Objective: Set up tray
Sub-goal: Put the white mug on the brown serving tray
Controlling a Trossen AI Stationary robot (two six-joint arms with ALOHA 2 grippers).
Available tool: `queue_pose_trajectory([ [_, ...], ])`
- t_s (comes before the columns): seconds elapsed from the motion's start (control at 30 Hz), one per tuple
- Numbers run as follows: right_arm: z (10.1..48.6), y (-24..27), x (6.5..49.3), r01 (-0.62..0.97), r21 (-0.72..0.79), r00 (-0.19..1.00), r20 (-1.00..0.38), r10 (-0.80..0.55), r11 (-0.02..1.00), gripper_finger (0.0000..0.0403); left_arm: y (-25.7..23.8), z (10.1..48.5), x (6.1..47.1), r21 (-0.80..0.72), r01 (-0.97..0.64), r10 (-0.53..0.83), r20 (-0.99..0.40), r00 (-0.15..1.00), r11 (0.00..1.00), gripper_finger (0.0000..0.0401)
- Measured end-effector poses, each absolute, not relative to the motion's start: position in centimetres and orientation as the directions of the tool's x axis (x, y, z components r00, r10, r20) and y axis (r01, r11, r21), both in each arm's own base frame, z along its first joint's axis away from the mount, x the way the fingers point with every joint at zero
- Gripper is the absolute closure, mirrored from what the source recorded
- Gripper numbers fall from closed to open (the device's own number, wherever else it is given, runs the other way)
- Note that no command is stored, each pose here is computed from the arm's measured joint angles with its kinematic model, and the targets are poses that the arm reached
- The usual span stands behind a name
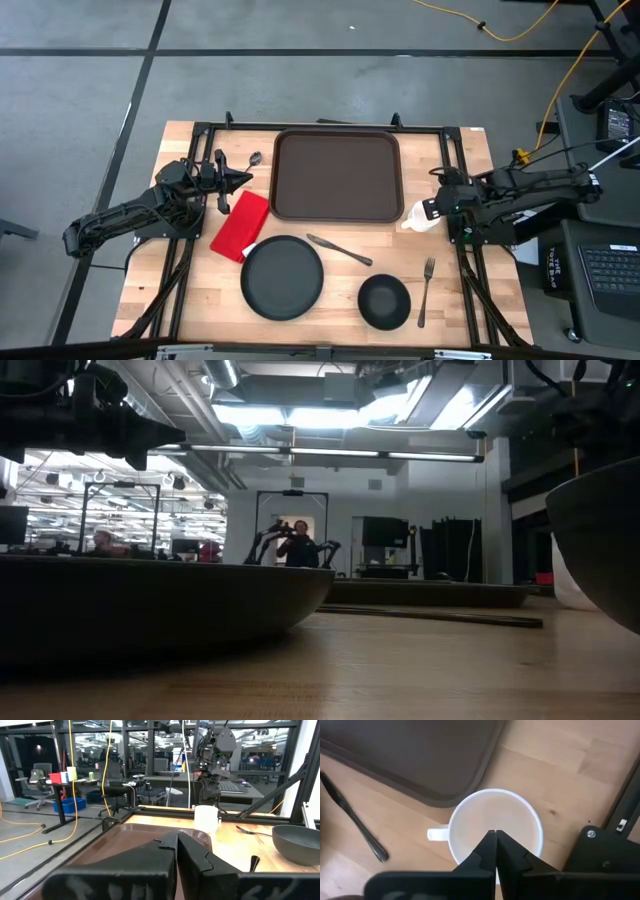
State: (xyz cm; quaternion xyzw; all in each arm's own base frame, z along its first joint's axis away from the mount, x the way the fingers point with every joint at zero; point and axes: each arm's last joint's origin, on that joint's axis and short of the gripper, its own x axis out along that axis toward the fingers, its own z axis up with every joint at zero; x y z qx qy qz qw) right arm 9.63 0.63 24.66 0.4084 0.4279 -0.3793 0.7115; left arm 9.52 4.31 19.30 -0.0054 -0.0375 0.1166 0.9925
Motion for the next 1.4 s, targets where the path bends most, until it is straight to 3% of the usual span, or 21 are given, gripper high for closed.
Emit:
queue_pose_trajectory([
  [0.33,23.9,0.9,10.7,0.875,0.155,0.259,-0.950,-0.174,0.459,0.0397,4.3,19.3,9.5,-0.019,-0.231,0.232,0.073,0.970,0.973,0.0397],
  [0.7,22.8,0.7,11.9,0.907,0.009,0.107,-0.971,-0.212,0.420,0.0397,4.3,19.3,9.5,-0.020,-0.233,0.233,0.073,0.970,0.972,0.0397],
  [1.13,22.8,-0.1,11.9,0.932,-0.001,0.093,-0.966,-0.241,0.363,0.0397,4.3,19.3,9.5,-0.019,-0.234,0.234,0.073,0.969,0.972,0.0397],
  [1.4,22.8,-0.3,11.9,0.909,-0.033,0.085,-0.961,-0.262,0.415,0.0397,4.3,19.3,9.5,-0.019,-0.233,0.234,0.073,0.969,0.972,0.0397],
])
